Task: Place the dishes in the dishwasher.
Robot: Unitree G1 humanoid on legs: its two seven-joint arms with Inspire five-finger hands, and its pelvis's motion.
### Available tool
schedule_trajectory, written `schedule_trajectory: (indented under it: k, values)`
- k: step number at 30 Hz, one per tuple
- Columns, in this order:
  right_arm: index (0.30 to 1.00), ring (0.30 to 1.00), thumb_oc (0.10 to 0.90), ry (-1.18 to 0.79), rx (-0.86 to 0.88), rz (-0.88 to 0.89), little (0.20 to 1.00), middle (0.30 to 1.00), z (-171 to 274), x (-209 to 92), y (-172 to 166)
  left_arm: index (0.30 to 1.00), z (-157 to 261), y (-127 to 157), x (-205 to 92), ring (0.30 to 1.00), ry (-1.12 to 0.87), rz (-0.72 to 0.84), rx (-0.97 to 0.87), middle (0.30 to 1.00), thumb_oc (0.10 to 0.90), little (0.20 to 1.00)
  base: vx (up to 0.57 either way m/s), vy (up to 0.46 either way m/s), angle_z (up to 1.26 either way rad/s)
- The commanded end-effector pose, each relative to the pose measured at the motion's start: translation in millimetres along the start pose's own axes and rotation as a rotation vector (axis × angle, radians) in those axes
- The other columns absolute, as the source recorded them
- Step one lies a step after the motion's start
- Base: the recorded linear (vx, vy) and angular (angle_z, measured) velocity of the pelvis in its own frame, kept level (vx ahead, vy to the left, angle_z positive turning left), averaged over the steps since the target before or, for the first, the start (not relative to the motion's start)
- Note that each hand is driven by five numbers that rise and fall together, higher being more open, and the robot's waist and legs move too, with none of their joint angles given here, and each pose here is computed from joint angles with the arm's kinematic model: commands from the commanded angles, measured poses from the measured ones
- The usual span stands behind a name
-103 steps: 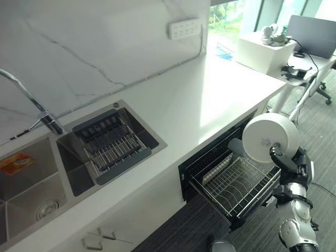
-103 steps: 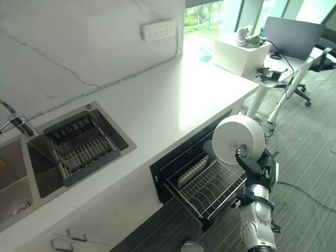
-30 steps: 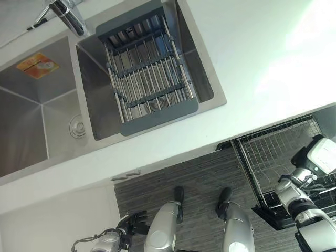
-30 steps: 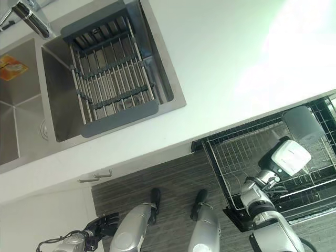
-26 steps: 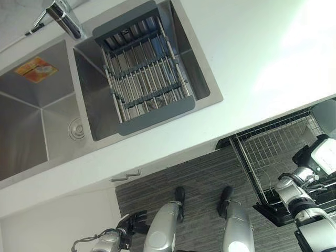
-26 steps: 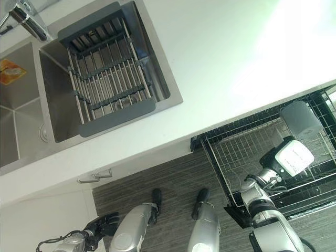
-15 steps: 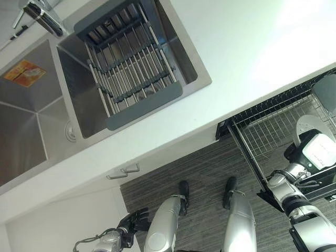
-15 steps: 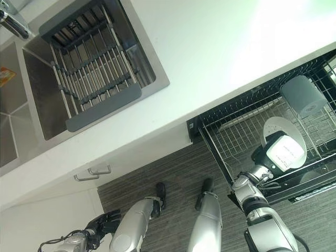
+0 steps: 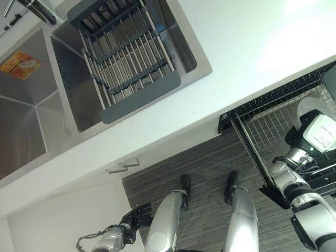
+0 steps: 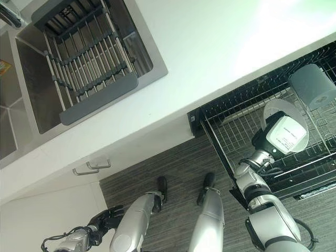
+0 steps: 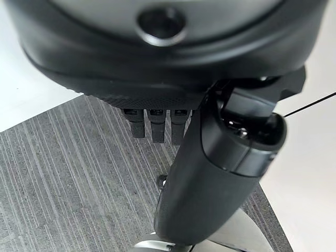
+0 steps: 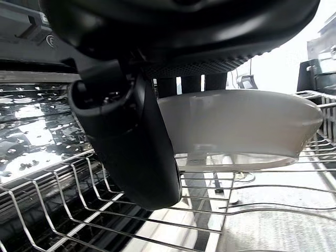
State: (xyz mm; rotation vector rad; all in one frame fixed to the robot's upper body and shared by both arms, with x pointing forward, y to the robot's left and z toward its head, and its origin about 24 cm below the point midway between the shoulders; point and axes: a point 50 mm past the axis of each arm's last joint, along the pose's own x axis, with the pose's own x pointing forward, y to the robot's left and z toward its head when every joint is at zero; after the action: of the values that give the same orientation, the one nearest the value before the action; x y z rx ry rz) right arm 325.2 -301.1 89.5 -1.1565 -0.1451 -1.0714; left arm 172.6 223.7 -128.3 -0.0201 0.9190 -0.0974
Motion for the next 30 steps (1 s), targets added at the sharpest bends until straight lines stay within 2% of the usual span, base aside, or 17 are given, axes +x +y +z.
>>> schedule_trajectory:
  k: [1,5,19,24,30]
  values:
    - [0.900,0.900,0.800,-0.043,0.310,-0.009,0.900,0.900,25,17,-7,0.900,11,-33,6,0.900,-0.066,-0.141,-0.059,0.900,0.800,0.900,0.00,0.000,0.00]
    - [0.900,0.900,0.800,0.070,0.547,0.195,0.900,0.900,39,13,5,0.900,16,-36,7,0.900,-0.071,-0.146,-0.056,0.900,0.800,0.900,0.00,0.000,0.00]
    - [0.900,0.900,0.800,0.205,0.686,0.339,0.900,0.900,42,3,17,0.900,13,-38,7,0.900,-0.054,-0.139,-0.099,0.900,0.800,0.900,0.00,0.002,0.01]
    - [0.900,0.900,0.800,0.233,0.748,0.317,0.900,0.900,44,-8,19,0.900,2,-37,6,0.900,-0.018,-0.127,-0.125,0.900,0.800,0.900,0.02,-0.004,-0.01]
    - [0.900,0.900,0.800,0.237,0.831,0.204,0.900,0.900,49,-39,14,0.900,-16,-35,4,0.900,0.012,-0.066,-0.173,0.900,0.800,0.900,0.04,-0.017,-0.08]
